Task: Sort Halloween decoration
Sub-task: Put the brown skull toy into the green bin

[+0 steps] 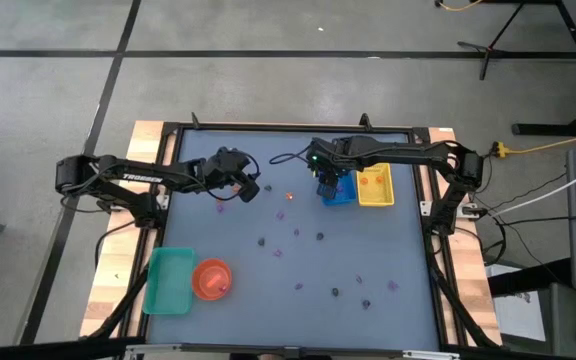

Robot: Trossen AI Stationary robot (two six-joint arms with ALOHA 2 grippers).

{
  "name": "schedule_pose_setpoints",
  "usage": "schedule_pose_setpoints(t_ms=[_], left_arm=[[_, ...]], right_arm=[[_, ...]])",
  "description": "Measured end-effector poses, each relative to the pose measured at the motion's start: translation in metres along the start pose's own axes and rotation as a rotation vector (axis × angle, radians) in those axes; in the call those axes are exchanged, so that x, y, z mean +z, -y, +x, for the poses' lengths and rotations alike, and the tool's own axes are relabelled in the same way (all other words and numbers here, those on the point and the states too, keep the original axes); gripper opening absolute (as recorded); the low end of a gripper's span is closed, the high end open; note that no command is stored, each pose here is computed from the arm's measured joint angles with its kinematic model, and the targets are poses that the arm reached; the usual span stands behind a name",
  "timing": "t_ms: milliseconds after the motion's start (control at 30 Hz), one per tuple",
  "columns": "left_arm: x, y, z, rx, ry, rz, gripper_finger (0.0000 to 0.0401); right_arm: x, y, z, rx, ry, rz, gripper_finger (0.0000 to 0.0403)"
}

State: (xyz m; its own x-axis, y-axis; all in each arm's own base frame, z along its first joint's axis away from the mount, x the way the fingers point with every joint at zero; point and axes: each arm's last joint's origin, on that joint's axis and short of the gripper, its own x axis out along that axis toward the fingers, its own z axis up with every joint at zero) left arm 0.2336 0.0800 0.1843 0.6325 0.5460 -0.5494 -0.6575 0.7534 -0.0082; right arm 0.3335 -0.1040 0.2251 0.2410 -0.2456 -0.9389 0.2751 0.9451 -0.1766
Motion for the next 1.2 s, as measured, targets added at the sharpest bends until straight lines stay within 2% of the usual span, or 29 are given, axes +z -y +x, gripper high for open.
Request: schedule_pose_setpoints(t_ms=[967,1200], left_arm=[[-0.0002,0.0008,0.0000,-0.028,-0.008,-0.008,0.0229],[-0.0007,0.0026,-0.0002,-0.084,-0.022,-0.007,0.0229]], right_arm=[[0.0000,0.0000,0.0000,0.000,0.000,-0.028,0.0167],[0.0000,0.0000,0.0000,0.000,0.000,-0.027,0.0167]])
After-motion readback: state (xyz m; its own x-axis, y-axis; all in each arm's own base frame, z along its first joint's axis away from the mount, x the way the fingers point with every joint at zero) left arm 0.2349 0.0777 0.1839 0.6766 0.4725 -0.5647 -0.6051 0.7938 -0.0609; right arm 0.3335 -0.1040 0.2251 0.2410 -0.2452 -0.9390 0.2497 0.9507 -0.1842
